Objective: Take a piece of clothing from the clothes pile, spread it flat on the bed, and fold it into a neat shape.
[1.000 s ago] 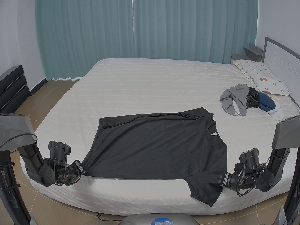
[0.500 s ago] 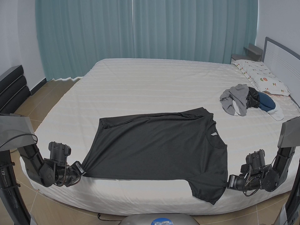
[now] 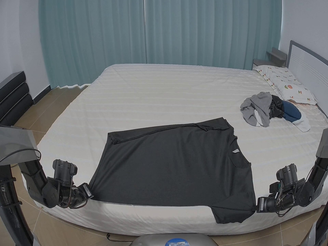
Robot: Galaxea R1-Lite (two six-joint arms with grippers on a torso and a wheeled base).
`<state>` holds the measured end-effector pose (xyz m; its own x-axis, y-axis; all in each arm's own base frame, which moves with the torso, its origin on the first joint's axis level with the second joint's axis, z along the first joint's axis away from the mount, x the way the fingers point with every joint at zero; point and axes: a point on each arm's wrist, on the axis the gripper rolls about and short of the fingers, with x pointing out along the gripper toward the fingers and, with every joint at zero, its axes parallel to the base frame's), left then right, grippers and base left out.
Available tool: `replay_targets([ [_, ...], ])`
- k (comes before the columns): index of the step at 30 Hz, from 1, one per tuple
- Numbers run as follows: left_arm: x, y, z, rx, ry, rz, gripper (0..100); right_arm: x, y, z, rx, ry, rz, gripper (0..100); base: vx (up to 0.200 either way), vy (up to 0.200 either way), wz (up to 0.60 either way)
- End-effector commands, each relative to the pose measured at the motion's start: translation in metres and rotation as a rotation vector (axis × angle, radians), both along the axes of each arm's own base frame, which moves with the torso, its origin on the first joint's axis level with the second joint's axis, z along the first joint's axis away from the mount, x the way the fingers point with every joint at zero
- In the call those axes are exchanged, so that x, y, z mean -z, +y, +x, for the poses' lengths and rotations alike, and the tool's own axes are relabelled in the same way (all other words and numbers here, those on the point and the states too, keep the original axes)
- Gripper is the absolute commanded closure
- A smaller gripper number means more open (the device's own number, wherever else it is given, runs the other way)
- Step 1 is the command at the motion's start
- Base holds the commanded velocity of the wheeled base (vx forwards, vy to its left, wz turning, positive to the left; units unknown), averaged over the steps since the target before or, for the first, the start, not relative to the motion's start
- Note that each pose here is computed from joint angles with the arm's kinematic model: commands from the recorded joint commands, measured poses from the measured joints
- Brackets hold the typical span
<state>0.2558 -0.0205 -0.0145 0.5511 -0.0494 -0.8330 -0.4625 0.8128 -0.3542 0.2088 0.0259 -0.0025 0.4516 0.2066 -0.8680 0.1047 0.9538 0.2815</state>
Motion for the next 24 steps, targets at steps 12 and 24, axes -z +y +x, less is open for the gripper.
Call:
replay_targets([
  [12,0.007,-0.002,-0.007,0.034,0.086,0.019,100,0.010,0.004,0.003,-0.030,0.036,-0.009,100,0.000,0.000,0.00],
  [24,-0.002,0.000,-0.001,0.015,0.030,0.010,0,0.002,0.005,0.011,-0.004,-0.044,0.021,0,0.000,0.000,0.00],
])
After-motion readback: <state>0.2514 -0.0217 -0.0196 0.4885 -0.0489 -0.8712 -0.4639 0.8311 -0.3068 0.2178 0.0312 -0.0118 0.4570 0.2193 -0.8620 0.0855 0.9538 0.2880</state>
